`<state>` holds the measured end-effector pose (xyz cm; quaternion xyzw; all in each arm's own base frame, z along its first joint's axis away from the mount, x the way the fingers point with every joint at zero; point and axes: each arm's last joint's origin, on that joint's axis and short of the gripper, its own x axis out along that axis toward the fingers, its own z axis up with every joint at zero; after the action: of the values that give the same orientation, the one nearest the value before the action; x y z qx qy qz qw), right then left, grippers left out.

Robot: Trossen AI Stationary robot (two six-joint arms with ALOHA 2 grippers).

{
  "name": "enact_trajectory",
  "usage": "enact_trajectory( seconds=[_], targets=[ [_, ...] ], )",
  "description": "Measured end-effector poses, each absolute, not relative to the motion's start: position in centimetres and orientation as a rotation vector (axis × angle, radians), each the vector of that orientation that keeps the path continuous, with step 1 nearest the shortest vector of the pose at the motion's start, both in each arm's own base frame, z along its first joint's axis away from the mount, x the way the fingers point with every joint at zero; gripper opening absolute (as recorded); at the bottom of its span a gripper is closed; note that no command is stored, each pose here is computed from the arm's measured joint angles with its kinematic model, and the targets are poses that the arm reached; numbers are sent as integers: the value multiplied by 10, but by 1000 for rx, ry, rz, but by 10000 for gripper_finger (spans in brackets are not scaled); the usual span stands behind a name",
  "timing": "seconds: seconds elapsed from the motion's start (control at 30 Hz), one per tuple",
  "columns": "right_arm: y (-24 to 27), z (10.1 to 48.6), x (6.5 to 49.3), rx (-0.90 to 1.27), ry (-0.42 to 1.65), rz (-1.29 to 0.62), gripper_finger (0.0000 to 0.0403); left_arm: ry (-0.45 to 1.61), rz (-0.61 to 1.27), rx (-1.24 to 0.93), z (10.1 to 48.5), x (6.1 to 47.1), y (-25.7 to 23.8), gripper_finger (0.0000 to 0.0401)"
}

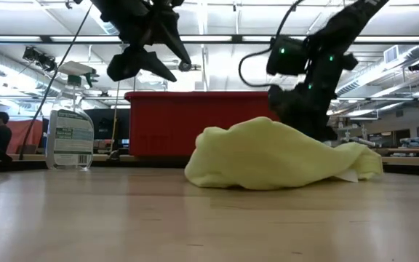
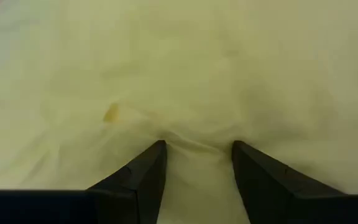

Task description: Fold Laundry from Bin

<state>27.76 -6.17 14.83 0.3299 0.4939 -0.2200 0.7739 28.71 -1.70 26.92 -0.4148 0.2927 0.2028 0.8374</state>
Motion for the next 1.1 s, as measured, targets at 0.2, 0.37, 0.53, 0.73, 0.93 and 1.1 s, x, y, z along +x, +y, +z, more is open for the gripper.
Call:
enact_trajectory(
  seconds=[0.2,0.37,0.53,0.73,0.93,1.1],
  targets=[
    [-63,129,299,750,1014,-337,189,665,462,-933,265,283,-24,190],
    [-60,131,311,845,917,-103,189,673,512,-944,263,282,-17,190],
    [-62,153,321,858,839,-54,189,667,534,-943,263,281,-9,190],
    [-69,172,326,873,850,-68,189,675,533,-907,263,281,-5,190],
    [-73,191,332,844,918,-98,189,688,518,-868,263,281,-5,190],
    [-68,192,333,815,945,-144,189,778,497,-756,239,291,-9,190]
  ],
)
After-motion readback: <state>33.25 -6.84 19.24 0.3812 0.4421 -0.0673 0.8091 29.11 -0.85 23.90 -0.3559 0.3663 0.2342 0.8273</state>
